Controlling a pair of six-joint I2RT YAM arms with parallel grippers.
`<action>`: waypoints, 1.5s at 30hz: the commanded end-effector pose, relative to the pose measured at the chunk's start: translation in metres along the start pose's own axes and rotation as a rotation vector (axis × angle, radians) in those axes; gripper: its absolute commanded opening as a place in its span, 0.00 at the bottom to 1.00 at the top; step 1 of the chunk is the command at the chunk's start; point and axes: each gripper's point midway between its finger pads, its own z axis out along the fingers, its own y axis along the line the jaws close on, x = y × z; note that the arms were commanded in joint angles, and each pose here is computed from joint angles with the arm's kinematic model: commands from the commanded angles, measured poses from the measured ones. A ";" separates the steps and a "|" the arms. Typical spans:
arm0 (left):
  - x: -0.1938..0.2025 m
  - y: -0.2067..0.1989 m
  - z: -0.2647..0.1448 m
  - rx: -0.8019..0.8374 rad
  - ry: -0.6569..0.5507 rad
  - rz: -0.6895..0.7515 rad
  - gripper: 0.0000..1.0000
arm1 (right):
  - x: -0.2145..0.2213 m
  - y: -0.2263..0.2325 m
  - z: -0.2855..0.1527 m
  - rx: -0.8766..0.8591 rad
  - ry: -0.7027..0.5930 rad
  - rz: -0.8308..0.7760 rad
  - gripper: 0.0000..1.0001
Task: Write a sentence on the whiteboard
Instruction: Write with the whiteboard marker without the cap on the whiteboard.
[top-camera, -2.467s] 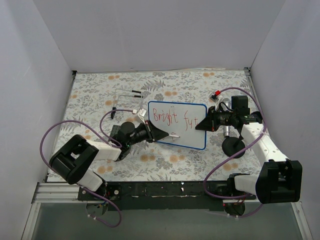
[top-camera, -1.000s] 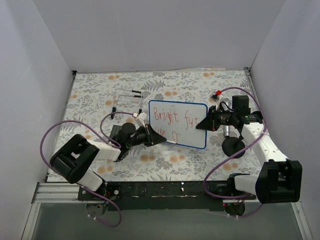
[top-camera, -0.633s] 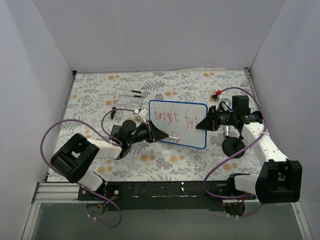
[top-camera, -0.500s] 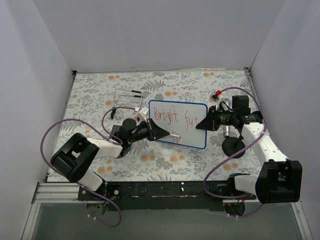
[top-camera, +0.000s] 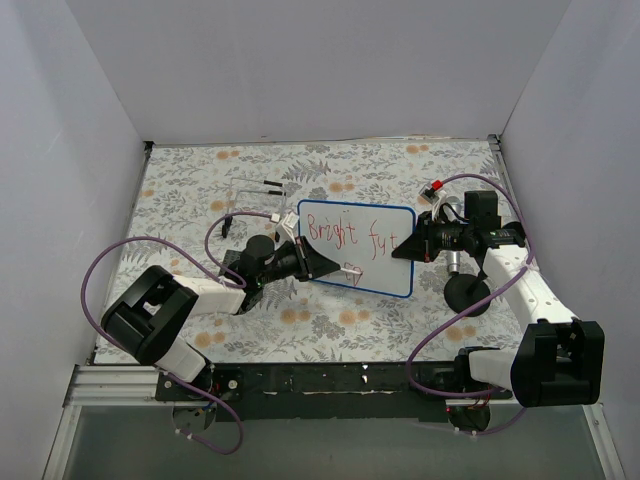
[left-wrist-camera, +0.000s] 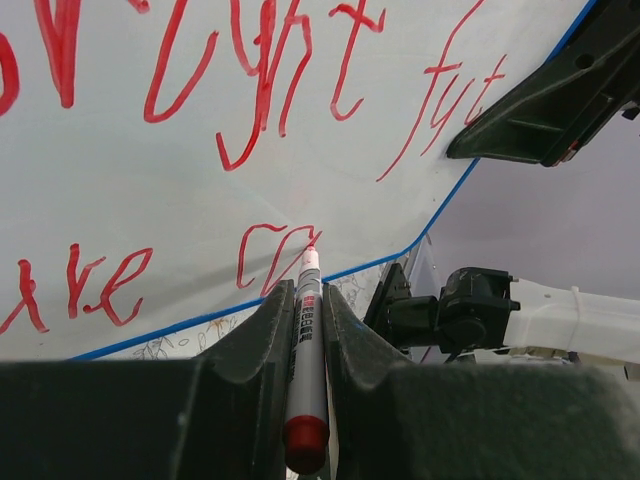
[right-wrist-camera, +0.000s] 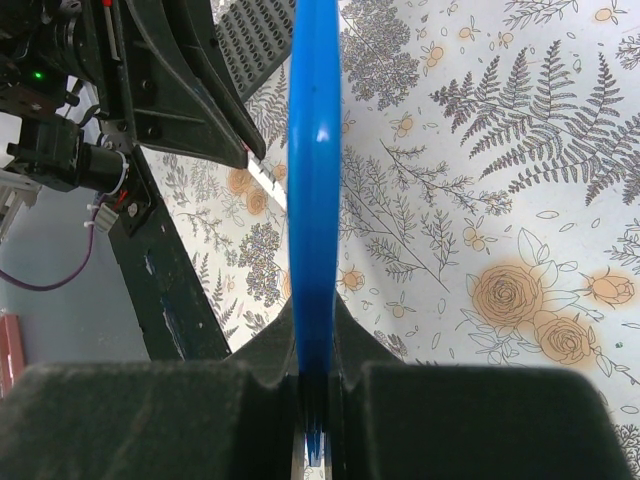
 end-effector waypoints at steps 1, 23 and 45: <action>0.007 0.015 0.000 -0.049 0.036 0.002 0.00 | -0.010 0.015 -0.003 -0.053 -0.037 -0.058 0.01; -0.030 -0.041 -0.004 0.136 -0.079 0.030 0.00 | -0.010 0.015 -0.004 -0.052 -0.039 -0.062 0.01; -0.046 -0.023 0.010 0.079 -0.095 0.029 0.00 | -0.011 0.015 -0.004 -0.055 -0.039 -0.059 0.01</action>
